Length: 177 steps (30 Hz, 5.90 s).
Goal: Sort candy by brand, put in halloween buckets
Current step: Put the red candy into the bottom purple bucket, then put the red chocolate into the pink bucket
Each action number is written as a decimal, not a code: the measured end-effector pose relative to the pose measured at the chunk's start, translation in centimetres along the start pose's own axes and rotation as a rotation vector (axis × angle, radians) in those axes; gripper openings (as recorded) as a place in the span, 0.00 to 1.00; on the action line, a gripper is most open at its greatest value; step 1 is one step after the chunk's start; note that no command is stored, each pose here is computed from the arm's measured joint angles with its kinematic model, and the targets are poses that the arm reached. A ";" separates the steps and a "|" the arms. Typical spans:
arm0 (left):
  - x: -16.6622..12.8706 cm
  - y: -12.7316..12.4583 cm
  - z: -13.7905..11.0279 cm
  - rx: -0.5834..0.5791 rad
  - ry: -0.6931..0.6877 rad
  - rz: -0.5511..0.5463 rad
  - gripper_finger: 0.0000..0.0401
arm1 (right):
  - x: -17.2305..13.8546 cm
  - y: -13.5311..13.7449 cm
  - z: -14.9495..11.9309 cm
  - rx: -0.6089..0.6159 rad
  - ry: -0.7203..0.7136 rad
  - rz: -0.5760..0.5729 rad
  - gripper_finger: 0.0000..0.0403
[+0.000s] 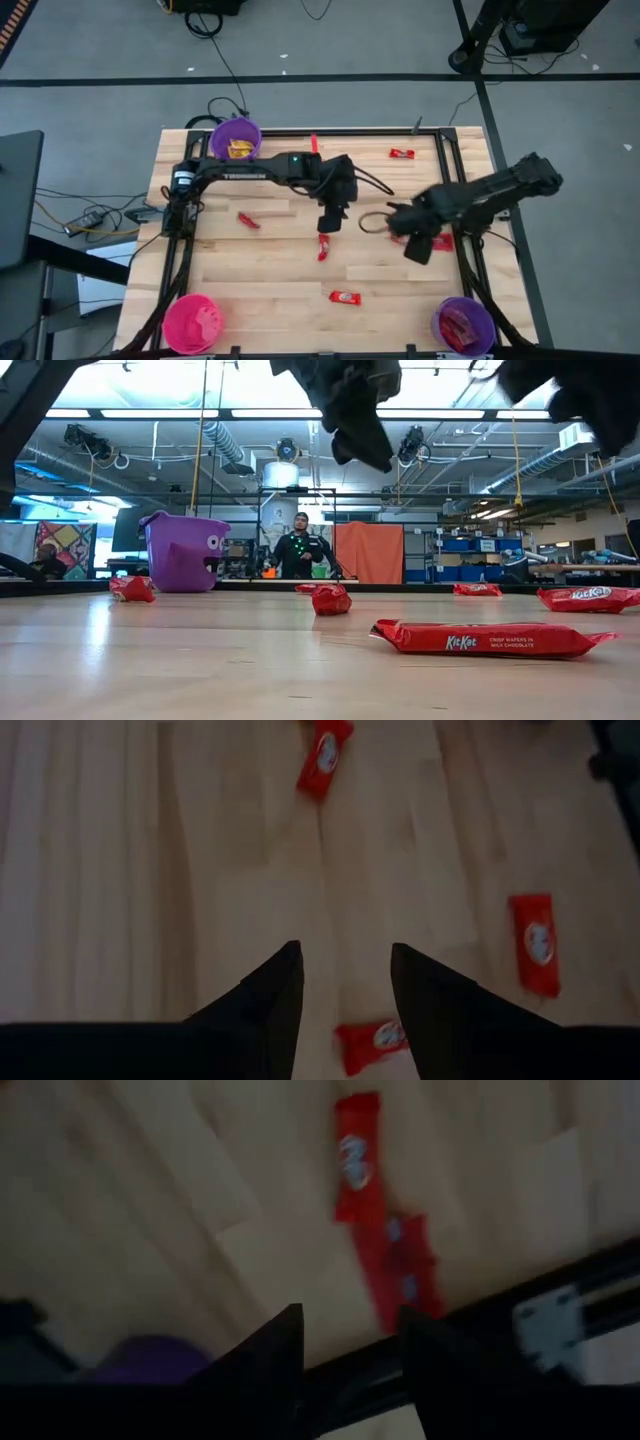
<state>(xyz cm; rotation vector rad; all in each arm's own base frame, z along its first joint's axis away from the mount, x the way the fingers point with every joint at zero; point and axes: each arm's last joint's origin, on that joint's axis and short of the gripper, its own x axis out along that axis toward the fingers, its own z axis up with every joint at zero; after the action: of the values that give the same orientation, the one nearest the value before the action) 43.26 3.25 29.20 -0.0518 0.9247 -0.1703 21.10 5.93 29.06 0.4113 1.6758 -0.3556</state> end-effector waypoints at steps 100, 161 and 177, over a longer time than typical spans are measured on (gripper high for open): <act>0.5 -5.0 -2.1 -0.111 0.259 -0.149 0.39 | 4.7 10.1 -11.6 0.026 0.237 0.430 0.36; 3.4 24.0 -12.6 -0.244 0.346 0.210 0.03 | -4.7 1.8 -1.1 0.387 -0.886 0.478 0.41; -7.0 18.5 -6.2 -0.379 0.448 0.151 0.01 | -4.9 -0.9 1.3 0.225 -0.964 0.257 0.41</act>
<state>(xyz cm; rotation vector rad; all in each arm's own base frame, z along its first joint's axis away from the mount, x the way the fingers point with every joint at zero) 36.53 22.85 28.83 -0.3033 1.3942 0.1428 22.48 4.23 33.76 0.5060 0.6378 -0.4558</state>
